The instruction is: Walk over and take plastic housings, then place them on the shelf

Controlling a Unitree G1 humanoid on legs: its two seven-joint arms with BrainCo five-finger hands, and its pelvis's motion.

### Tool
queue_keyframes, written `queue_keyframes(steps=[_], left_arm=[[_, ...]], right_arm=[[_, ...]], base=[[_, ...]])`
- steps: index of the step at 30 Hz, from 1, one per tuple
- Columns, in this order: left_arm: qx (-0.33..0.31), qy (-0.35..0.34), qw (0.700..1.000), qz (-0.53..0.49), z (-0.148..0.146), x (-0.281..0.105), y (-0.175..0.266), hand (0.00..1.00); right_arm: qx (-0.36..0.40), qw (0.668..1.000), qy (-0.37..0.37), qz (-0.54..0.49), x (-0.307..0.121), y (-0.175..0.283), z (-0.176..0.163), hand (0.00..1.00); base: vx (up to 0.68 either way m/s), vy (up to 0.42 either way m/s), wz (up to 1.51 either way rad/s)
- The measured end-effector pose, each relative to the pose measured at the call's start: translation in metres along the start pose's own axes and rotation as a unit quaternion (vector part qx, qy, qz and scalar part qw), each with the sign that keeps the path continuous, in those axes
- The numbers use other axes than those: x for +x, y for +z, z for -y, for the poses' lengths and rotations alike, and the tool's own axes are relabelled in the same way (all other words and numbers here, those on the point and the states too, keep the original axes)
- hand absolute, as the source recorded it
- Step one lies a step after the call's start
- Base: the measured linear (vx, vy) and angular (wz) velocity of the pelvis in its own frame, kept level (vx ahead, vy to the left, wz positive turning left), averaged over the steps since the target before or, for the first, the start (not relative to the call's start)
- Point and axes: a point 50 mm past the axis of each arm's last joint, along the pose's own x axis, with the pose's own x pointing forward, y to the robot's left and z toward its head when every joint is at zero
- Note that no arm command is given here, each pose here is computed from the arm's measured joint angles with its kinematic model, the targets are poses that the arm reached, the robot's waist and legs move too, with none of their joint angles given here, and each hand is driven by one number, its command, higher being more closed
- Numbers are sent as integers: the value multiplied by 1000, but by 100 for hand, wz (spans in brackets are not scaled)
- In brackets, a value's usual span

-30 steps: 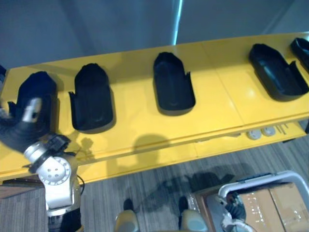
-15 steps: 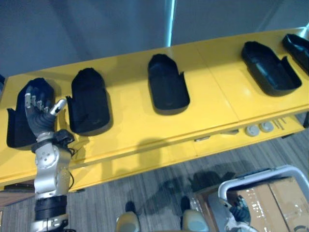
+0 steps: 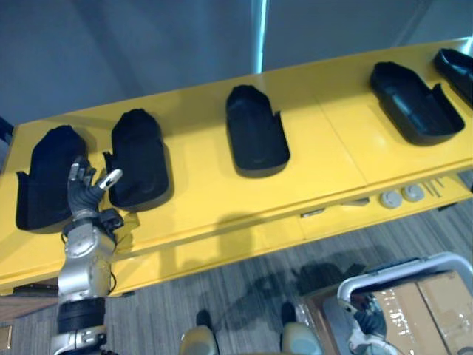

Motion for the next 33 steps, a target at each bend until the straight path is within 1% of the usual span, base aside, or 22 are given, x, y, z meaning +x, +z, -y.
queue_keyframes(steps=[6, 10, 13, 16, 20, 23, 28, 31, 33], left_arm=[[-3, -3, 1000, -13, 6, 10, -1, 0], [24, -26, 999, -11, 5, 16, 3, 0], [24, -33, 999, -8, 9, 23, 8, 0], [50, -37, 998, 6, 15, 33, 20, 0], [48, -24, 998, 29, 18, 46, 40, 0], [54, -19, 998, 40, 16, 51, 50, 0], [51, -9, 998, 41, 16, 53, 53, 0], [52, 15, 997, 48, 13, 54, 56, 0], [76, 41, 995, 55, 10, 54, 58, 0]], right_arm=[[0, 1000, 3, 17, 2, 8, -1, 0], [-2, 1000, 4, 20, 3, 10, 0, 0], [-4, 1000, 4, 24, 3, 12, 1, 0], [-9, 1000, 9, 28, 4, 15, 1, 0], [-18, 999, 19, 43, 6, 22, -1, 0], [-19, 999, 20, 43, 6, 23, 0, 0], [-20, 999, 25, 42, 5, 22, -1, 0], [-20, 998, 31, 44, 6, 23, -2, 0], [-21, 998, 30, 43, 5, 23, -2, 0]], base=[[0, 0, 0], [-9, 5, -6], [-5, 3, -2], [1, 2, -1], [10, 23, -11], [8, 13, -2], [10, 7, -2], [-21, -5, -3], [-17, -6, -2]])
